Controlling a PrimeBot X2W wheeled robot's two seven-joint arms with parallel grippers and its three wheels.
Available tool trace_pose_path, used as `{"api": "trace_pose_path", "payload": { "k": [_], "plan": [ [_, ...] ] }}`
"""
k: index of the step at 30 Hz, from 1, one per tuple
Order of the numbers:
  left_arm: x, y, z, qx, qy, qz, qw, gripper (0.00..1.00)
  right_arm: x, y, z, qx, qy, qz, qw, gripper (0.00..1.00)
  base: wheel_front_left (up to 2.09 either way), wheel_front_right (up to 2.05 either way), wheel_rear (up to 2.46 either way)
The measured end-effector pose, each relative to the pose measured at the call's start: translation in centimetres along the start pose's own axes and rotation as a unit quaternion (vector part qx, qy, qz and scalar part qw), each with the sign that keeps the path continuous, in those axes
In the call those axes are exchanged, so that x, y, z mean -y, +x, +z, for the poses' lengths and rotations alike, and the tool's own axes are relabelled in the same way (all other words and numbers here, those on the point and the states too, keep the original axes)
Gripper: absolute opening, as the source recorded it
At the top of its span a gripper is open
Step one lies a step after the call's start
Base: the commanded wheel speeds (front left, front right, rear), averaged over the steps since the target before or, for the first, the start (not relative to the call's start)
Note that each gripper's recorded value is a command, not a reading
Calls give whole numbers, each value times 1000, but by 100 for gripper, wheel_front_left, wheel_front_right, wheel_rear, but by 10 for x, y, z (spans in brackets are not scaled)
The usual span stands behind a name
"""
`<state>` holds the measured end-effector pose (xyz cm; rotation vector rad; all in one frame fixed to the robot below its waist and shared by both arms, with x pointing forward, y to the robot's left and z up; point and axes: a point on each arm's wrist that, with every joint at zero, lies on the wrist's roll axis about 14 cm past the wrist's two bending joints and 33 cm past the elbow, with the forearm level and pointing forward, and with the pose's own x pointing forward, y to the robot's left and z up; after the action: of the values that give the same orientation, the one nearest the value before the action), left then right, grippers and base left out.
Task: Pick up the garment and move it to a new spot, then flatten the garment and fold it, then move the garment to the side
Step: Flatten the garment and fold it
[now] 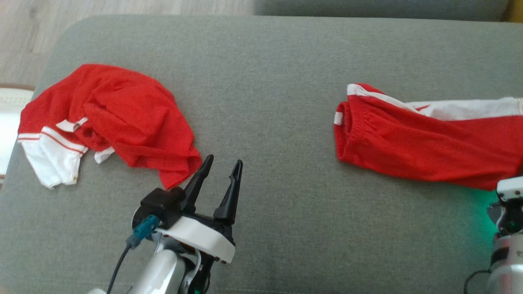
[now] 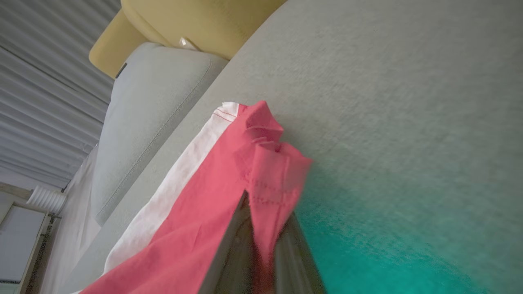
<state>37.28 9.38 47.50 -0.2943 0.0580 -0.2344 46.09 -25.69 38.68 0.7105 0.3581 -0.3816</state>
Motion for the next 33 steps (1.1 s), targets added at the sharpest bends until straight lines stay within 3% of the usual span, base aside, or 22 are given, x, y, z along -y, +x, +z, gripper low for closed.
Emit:
{"api": "trace_pose_path", "payload": {
  "k": [4,12,21,25,33],
  "plan": [
    [6,0,1,3,0,-10,1000,100,3,-6,14,22,7,-2,1000,0,0,0,0],
    [10,-5,3,5,-1,-14,1000,100,-30,-10,20,35,-20,45,998,0,0,0,0],
    [6,-14,13,22,4,-4,1000,100,-132,-31,14,34,-49,194,979,0,0,0,0],
    [1,-26,8,16,1,10,1000,100,-161,-51,-14,2,-56,251,966,0,0,0,0],
    [-14,-36,14,25,3,37,999,100,-189,-82,-72,-67,-86,316,942,0,0,0,0]
  ]
}}
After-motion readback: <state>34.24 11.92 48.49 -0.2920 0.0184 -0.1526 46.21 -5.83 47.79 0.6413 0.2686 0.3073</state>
